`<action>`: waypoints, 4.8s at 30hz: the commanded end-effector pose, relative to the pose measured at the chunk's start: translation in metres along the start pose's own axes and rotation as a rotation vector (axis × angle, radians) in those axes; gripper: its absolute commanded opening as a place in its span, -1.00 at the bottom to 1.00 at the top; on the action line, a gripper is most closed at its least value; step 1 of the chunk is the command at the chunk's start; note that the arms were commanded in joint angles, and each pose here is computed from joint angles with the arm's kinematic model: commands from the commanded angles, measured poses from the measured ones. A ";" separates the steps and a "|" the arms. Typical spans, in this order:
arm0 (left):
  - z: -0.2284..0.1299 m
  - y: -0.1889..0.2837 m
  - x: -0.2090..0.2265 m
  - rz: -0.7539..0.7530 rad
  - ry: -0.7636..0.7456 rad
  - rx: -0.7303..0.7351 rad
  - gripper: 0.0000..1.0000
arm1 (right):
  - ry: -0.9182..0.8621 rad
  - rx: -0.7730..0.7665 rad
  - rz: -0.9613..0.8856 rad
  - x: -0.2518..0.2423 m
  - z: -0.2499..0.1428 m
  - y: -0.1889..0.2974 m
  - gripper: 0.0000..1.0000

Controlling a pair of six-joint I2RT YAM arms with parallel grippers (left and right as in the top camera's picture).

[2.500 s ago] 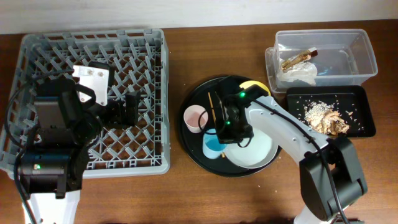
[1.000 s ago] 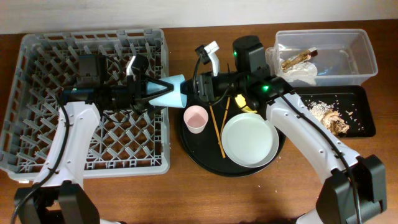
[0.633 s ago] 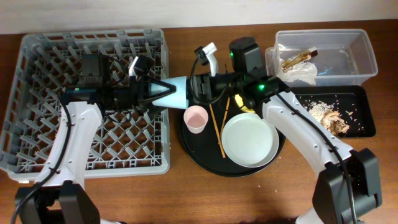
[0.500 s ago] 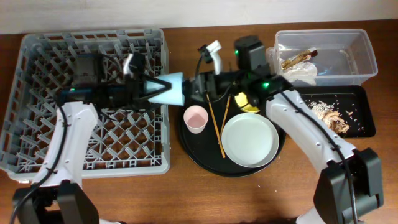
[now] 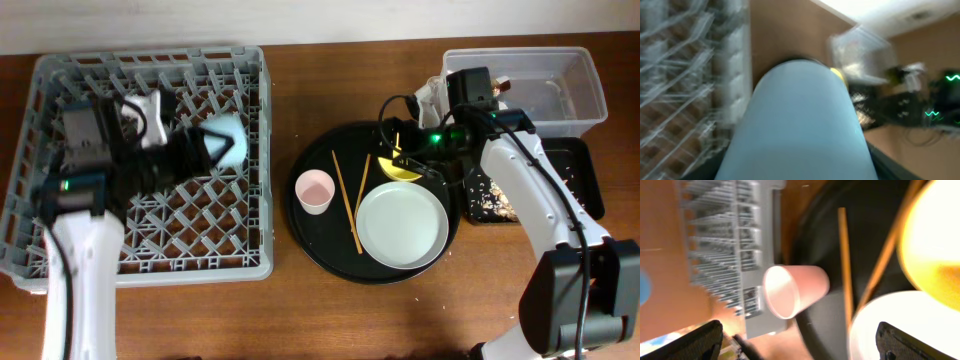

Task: Sort waste into correct bins and load items into the dishwasher rack
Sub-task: 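Place the blue cup upside down in the rack with the left gripper, then grasp the pink cup with the right gripper and lift it, then hand the pink cup from the right gripper to the left gripper, then place the pink cup upside down in the rack with the left gripper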

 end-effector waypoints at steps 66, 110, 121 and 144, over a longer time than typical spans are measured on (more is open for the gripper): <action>0.045 -0.003 -0.122 -1.023 -0.374 -0.006 0.99 | 0.500 0.125 0.680 0.130 -0.044 0.059 -0.91; 0.034 -0.069 -0.021 0.504 -0.510 0.244 0.12 | 0.066 -0.165 0.066 0.033 0.003 0.045 0.97; -0.021 -0.141 0.039 0.606 -0.293 0.576 0.13 | 0.032 -0.158 -0.031 0.017 -0.002 0.044 0.97; -0.004 -0.162 0.042 0.610 -0.274 0.538 0.13 | 0.042 -0.150 -0.047 0.015 -0.004 0.044 0.97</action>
Point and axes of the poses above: each gripper's point midway between its finger pads, its own y axis back along the fingers, its own x axis along the line the jaws close on, z = x × y, the point moved 5 cm from there along y, back along the fingers, and after that the axes turned 12 degrees about -y, right-handed, at the moved point
